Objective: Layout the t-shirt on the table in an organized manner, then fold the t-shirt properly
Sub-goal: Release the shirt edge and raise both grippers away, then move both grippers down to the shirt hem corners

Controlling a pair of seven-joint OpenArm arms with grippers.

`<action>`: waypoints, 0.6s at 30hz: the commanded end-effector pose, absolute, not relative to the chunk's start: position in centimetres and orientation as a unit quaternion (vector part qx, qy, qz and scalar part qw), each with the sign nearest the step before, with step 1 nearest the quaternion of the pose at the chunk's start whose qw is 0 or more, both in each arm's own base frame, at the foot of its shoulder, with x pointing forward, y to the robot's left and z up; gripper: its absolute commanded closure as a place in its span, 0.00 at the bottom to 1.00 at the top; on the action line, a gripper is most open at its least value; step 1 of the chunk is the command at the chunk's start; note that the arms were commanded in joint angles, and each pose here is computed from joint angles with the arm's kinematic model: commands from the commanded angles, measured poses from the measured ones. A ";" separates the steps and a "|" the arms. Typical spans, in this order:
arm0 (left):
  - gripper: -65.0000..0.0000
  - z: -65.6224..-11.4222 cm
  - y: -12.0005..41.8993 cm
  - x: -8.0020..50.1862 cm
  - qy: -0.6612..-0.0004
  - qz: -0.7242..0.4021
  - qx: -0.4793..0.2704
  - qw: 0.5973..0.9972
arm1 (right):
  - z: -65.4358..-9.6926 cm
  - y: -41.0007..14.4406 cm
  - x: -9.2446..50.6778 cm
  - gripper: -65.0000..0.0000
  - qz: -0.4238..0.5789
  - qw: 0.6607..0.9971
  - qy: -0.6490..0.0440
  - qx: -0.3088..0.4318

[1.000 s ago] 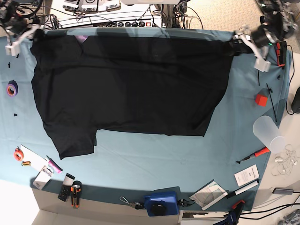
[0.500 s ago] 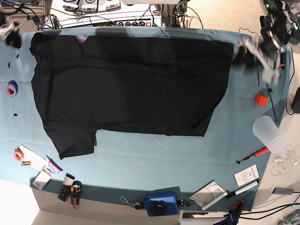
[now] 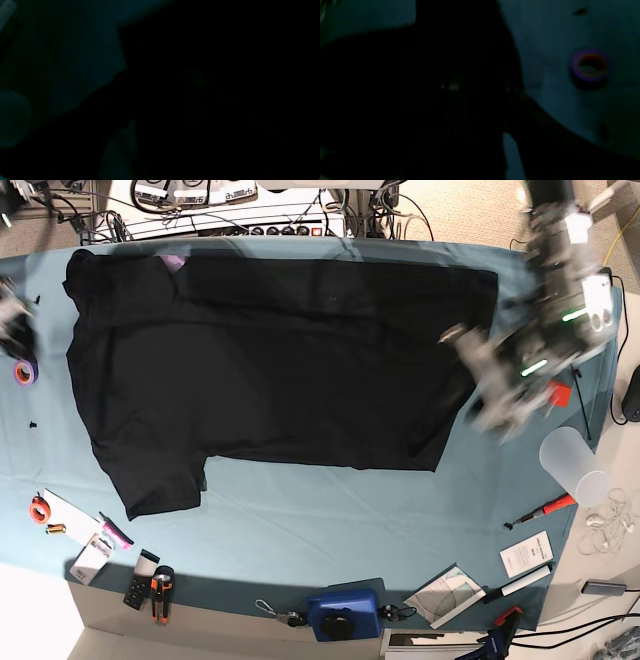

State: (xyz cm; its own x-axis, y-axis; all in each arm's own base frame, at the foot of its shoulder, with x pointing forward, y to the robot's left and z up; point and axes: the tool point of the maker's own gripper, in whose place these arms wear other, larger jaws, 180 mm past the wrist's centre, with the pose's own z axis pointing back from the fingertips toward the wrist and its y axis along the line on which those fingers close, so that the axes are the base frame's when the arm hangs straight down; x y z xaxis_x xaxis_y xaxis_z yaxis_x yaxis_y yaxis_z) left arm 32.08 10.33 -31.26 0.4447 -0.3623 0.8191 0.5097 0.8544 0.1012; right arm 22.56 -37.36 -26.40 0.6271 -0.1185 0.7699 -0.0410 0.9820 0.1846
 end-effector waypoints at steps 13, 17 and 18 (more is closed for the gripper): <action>0.51 -36.1 7.5 37.9 -0.442 -0.298 0.031 0.846 | -26.9 -33.5 26.1 0.69 0.038 0.894 -0.431 0.115; 0.51 -37.9 9.1 39.5 -0.414 -0.287 0.050 0.863 | -26.9 -33.6 26.1 0.69 0.039 0.895 -0.430 0.114; 0.51 -38.3 9.4 39.7 -0.408 -0.287 0.053 0.865 | -26.9 -33.6 26.1 0.69 0.038 0.895 -0.430 0.114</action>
State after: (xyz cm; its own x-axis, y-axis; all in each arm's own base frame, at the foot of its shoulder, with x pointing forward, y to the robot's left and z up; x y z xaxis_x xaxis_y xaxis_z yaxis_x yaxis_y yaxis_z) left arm 39.11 8.91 -38.94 0.5105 -0.5308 0.6764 0.4648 0.8322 0.3023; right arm 25.39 -33.11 -28.62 0.6682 -0.0460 0.7426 -0.1520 0.9686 0.1968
